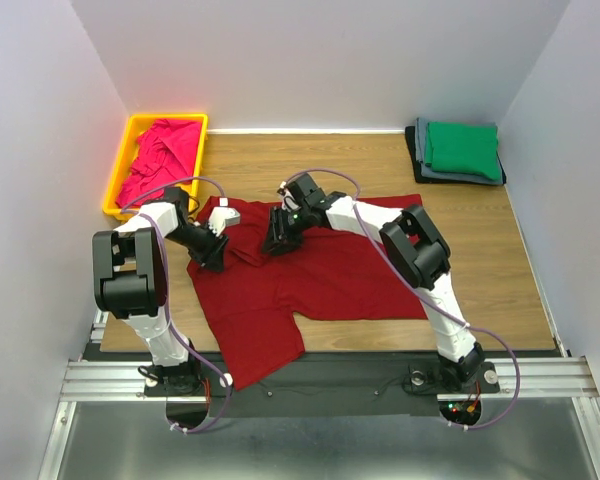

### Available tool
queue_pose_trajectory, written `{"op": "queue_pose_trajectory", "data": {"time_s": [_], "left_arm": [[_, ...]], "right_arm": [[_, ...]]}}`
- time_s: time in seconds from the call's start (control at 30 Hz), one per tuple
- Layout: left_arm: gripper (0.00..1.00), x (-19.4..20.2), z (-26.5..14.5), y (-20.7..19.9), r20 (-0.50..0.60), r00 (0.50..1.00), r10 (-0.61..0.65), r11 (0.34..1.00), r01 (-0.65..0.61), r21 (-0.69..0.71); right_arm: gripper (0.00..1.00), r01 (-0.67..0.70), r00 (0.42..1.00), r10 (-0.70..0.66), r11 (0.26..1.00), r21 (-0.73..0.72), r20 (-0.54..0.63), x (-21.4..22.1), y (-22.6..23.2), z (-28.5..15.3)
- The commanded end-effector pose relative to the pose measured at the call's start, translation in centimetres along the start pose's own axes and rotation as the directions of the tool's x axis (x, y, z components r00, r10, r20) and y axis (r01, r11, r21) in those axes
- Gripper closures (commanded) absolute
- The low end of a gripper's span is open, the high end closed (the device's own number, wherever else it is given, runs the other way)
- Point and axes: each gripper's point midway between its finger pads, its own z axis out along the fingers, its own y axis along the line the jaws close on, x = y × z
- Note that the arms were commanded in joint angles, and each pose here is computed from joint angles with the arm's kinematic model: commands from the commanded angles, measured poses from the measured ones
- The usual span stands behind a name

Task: Fold and stack the t-shirts
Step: Fold the tshirt

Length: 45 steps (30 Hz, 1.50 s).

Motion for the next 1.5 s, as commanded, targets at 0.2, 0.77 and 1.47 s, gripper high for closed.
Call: {"op": "queue_pose_trajectory", "data": {"time_s": [0.2,0.77,1.47], "left_arm": [[0.92,-1.3,-1.5,-0.5,0.033,0.999,0.038,0.999,-0.038,0.012],[1.00,-1.5,-7.4,-1.5,-0.059,0.915,0.399,0.909,-0.404,-0.107],[0.55,-7.9,-8.3,-0.1,0.053,0.932,0.359,0.896,-0.328,-0.298]], "right_arm": [[0.96,0.048,0.999,-0.049,0.994,-0.095,-0.007,0.0,3.2,-1.1],[0.99,0.160,0.981,-0.178,0.970,-0.182,-0.084,3.3,3.8,-3.9],[0.49,0.462,0.857,-0.500,0.852,0.246,0.122,-4.4,-4.0,-18.6]]}}
